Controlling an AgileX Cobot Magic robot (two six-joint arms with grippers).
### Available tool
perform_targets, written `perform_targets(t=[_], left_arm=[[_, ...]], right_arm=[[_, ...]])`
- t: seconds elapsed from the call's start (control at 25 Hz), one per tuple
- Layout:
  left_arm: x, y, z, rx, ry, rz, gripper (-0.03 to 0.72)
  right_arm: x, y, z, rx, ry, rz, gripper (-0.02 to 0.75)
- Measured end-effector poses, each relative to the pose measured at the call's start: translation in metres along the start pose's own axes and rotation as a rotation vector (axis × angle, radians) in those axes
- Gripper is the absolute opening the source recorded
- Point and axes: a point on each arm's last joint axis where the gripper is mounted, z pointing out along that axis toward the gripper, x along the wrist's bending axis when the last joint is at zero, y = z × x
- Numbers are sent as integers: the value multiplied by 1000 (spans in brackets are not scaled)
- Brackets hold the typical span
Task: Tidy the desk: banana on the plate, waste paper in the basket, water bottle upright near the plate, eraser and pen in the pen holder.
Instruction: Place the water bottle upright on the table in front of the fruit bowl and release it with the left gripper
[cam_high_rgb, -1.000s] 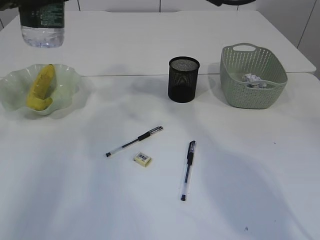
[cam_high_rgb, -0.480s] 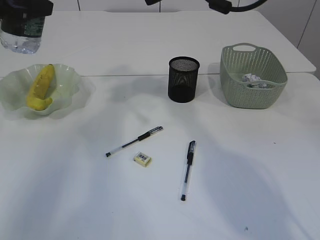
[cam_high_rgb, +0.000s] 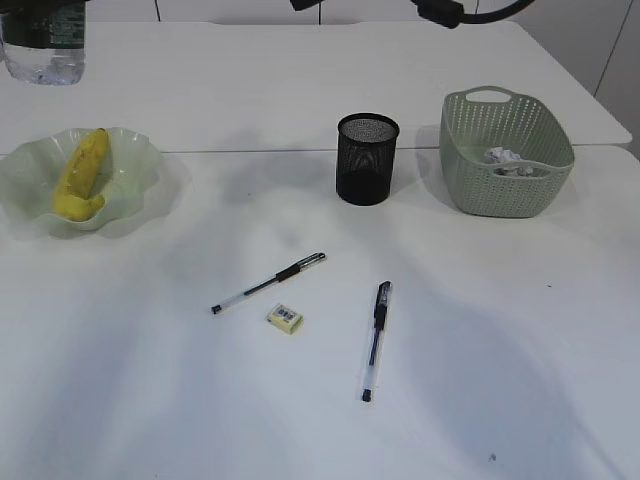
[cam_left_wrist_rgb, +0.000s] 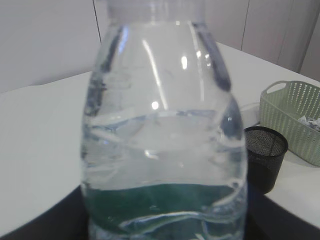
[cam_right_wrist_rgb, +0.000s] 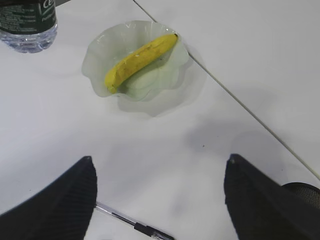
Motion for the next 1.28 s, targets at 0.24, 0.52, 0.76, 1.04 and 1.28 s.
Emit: perform_targets(t=[0.24, 0.52, 0.76, 1.04, 1.28], left_arm=[[0, 0, 0, -2, 3, -4, 389], [0, 0, 0, -1, 6, -4, 389], [1, 0, 0, 0, 7, -2, 389], [-3, -2, 0, -11, -31, 55, 388], [5, -25, -12, -46, -128, 40, 389]], right_arm=[[0, 0, 0, 0, 0, -2, 590], [0, 0, 0, 3, -3, -4, 589], [-4, -3, 0, 37, -39, -25, 590], [-5, -5, 0, 56, -58, -39, 590], [-6, -5, 0, 58, -60, -40, 590]])
